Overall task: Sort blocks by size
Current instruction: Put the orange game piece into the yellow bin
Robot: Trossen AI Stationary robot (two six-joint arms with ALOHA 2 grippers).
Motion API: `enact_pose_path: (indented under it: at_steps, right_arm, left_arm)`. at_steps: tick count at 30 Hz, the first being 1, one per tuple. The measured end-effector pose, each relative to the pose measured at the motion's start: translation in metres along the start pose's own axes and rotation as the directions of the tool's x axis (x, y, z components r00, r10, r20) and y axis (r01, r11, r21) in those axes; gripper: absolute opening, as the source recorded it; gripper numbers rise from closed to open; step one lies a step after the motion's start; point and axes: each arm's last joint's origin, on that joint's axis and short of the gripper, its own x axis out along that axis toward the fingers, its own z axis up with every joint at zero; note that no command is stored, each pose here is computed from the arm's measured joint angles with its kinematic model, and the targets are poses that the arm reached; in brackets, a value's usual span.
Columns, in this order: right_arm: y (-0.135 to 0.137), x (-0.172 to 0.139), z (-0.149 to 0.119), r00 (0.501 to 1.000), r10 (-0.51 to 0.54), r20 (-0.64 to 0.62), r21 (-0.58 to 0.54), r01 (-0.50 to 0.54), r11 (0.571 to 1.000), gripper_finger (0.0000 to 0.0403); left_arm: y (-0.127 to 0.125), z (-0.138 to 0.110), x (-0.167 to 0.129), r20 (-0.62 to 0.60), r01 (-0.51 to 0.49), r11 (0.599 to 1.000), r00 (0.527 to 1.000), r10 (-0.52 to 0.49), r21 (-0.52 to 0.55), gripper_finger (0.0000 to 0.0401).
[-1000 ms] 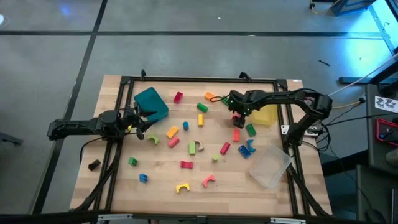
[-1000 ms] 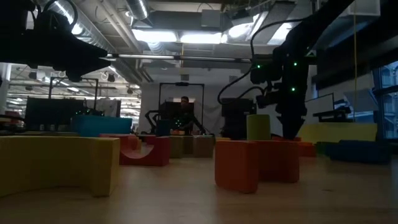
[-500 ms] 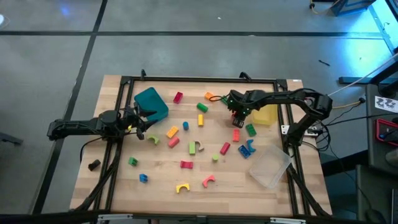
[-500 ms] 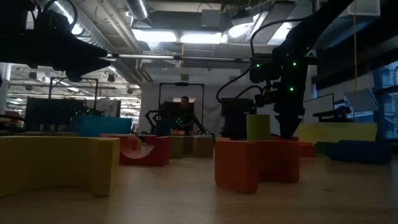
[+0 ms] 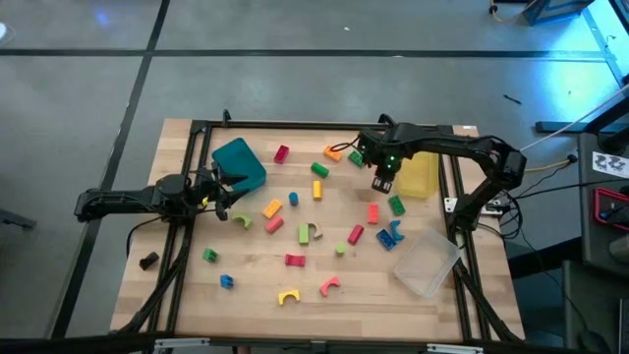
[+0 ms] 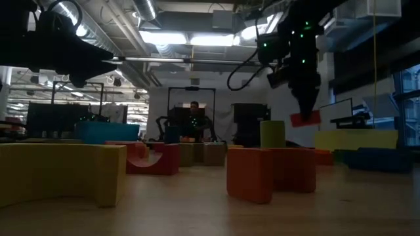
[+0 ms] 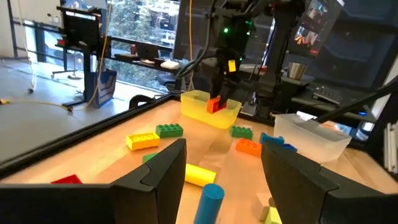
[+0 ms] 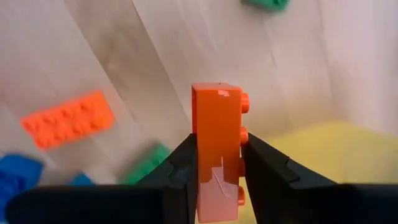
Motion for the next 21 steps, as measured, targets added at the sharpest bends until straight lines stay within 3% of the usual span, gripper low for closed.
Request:
enact_pose_path:
  at_steps: [15,21]
  right_arm:
    - [-0.007,-0.021,-0.033,0.946,-0.239,-0.219,-0.044,0.235,0.971,0.0102]
    - [-0.008,-0.022,-0.036,0.935,-0.249,-0.253,-0.054,0.244,0.968,0.0105]
  left_arm:
    - [0.000,0.000,0.000,0.000,0.000,1.000,1.000,0.000,-0.014,0.0194]
    - [0.000,0.002,0.000,0.015,0.003,1.000,1.000,-0.002,-0.016,0.0194]
